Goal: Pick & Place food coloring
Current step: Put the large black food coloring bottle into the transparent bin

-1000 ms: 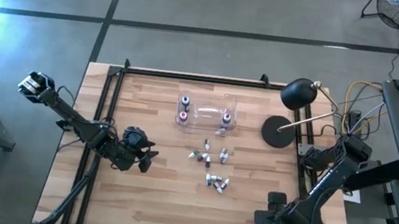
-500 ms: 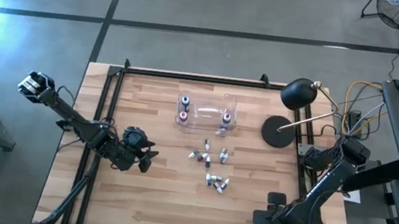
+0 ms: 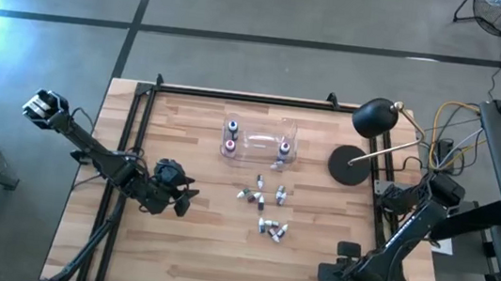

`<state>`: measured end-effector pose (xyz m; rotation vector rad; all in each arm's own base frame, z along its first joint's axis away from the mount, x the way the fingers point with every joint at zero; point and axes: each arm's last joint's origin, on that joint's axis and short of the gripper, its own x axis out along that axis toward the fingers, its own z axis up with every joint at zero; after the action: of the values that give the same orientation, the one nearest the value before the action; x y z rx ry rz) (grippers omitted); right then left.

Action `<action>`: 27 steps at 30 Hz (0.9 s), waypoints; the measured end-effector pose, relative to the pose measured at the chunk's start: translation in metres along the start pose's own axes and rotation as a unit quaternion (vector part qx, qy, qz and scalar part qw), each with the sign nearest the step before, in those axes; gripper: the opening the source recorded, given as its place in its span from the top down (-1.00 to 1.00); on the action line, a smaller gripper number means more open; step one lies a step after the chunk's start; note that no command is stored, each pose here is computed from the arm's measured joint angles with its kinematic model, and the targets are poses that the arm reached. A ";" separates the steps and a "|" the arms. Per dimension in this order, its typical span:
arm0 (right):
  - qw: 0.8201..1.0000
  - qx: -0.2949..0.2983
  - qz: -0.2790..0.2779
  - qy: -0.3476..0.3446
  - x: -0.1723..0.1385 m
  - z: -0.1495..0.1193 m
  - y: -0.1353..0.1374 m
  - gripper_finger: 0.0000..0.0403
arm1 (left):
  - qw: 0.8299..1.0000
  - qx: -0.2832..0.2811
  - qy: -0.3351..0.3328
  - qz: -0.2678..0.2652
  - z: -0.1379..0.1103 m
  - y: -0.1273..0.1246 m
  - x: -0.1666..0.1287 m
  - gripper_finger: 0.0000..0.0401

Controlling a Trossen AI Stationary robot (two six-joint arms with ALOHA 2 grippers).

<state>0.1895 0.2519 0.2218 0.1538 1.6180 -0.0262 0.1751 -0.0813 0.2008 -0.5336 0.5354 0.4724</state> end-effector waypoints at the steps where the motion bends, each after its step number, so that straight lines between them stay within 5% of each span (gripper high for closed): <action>1: 1.000 0.003 -0.001 0.001 0.000 0.000 0.000 0.35 | 1.000 0.000 0.000 0.000 0.000 0.000 0.000 0.08; 8: 1.000 0.019 -0.007 0.006 -0.001 0.002 -0.003 0.45 | 1.000 0.000 0.000 0.000 0.000 0.000 0.000 0.08; 14: 0.995 0.093 -0.031 -0.004 -0.009 0.018 -0.016 0.46 | 1.000 0.001 0.000 0.000 0.000 0.000 0.000 0.08; 20: 0.986 0.163 -0.002 -0.025 -0.034 0.060 -0.040 0.46 | 1.000 0.007 0.000 0.000 0.000 0.000 0.000 0.08; 27: 0.964 0.211 -0.028 -0.158 -0.094 0.117 -0.091 0.47 | 1.000 0.008 -0.003 0.002 0.000 0.000 0.000 0.08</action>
<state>0.2993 0.1406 0.3022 0.4115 1.2776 -0.4216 0.1751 -0.0810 0.2009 -0.5147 0.5338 0.4738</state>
